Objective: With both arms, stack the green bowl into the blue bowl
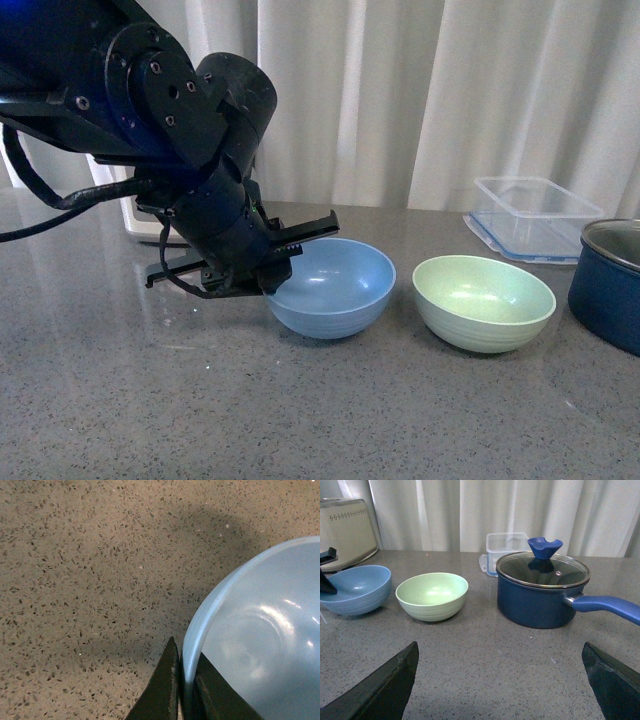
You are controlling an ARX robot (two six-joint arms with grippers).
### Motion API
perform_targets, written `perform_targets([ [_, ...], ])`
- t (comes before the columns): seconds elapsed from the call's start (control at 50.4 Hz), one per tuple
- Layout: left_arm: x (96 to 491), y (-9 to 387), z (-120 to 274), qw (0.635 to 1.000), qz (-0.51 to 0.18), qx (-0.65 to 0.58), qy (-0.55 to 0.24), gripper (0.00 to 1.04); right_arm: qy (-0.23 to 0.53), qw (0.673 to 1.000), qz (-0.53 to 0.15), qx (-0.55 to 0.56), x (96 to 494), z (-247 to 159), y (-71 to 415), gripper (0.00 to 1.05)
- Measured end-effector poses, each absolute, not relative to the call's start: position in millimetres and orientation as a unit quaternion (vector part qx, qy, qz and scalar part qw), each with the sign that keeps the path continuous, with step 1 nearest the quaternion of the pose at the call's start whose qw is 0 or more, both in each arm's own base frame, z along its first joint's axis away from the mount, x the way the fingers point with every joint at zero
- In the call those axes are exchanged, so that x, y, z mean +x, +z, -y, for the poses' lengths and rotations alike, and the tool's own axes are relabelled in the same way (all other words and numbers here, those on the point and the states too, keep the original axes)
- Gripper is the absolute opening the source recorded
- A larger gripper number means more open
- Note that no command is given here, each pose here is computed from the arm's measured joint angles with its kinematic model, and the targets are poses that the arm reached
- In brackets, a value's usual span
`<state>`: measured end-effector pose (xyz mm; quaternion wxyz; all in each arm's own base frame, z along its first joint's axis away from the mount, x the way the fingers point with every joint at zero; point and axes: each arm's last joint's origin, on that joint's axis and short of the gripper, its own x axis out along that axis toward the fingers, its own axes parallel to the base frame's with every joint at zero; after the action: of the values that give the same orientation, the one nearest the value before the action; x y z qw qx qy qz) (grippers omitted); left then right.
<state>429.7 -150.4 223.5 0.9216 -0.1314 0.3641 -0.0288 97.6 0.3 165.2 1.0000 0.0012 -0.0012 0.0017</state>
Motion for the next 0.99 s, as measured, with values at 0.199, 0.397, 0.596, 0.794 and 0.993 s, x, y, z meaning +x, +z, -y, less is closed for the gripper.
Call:
perform_targets([
  [0.199, 432, 219, 155, 0.92, -0.369, -0.127, -0.027, 0.04, 0.002, 1.0, 0.001, 0.001, 98, 0, 165, 0.95],
  [0.397, 427, 226, 155, 0.923, -0.359, -0.136, -0.043, 0.39, 0.002, 1.0, 0.001, 0.001, 98, 0, 165, 0.95],
  [0.596, 384, 290, 136, 0.973, -0.17, -0.129, -0.083, 0.8, 0.002, 1.0, 0.001, 0.001, 98, 0, 165, 0.95],
  [0.794, 326, 311, 96, 0.998, 0.034, -0.055, -0.012, 0.59, 0.002, 1.0, 0.001, 0.001, 98, 0, 165, 0.95],
  [0.993, 285, 250, 61, 1.0, -0.005, -0.012, 0.0, 0.27, 0.002, 1.0, 0.001, 0.001, 98, 0, 165, 0.95],
])
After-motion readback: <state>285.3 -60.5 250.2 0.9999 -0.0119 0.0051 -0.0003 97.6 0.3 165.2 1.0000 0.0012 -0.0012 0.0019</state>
